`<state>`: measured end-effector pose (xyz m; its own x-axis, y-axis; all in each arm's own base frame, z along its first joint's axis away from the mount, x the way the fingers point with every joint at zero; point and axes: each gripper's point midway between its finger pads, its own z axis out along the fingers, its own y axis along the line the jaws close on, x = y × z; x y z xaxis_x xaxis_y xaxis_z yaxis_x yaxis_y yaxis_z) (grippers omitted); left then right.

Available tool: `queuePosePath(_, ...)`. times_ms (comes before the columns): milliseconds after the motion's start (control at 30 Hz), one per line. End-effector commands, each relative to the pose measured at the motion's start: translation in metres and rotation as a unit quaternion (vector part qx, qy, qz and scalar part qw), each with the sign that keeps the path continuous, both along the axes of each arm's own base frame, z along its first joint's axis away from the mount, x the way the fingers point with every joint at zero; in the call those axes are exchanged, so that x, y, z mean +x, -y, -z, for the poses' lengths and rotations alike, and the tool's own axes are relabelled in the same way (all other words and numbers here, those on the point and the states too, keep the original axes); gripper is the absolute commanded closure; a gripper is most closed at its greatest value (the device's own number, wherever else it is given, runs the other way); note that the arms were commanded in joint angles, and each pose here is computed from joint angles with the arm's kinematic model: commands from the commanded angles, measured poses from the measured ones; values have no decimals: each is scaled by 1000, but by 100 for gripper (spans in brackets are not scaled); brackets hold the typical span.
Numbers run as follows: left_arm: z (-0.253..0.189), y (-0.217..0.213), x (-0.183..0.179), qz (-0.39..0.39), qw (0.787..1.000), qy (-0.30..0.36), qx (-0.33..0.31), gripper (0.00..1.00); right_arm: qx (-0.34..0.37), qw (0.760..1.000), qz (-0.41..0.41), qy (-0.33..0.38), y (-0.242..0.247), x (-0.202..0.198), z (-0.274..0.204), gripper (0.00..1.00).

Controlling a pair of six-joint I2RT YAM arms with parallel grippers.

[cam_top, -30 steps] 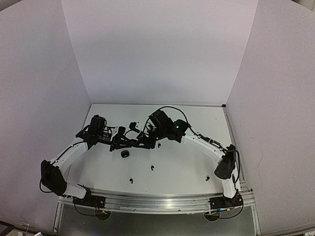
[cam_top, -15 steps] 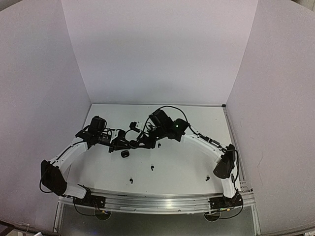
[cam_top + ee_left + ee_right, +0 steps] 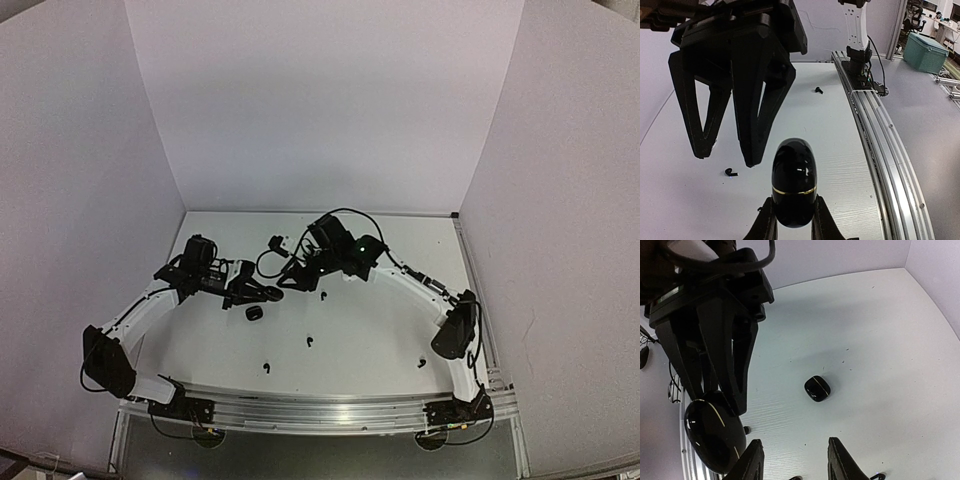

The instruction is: Insert the wireless bluetooth earbuds into the charging case

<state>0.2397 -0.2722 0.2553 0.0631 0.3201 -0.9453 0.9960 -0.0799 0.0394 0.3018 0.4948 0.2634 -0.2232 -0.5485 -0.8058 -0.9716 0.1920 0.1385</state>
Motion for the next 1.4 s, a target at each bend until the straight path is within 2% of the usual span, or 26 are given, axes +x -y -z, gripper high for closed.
queuePosePath(0,-20,4,3,-11,999,-20,-28,100,19,1000,4,10,-2,1,-18,59)
queuePosePath(200,-13,3,9,-30,999,-38,-20,100,28,999,6,33,9,-3,-39,44)
queuePosePath(333,-10,2,10,-31,999,-38,-17,100,28,999,18,40,16,-3,-47,40)
queuePosePath(533,-9,2,11,-33,999,-35,-15,100,44,999,-20,19,14,-23,-52,40)
queuePosePath(767,-16,3,12,-31,999,-34,-25,100,33,998,-54,1,-3,-37,-28,39)
queuePosePath(1133,-22,3,2,-6,999,-21,-33,100,7,999,-33,20,-11,-18,-5,42)
queuePosePath(1367,-14,0,-8,18,1000,0,-23,100,7,1000,-13,24,-6,-6,-8,46)
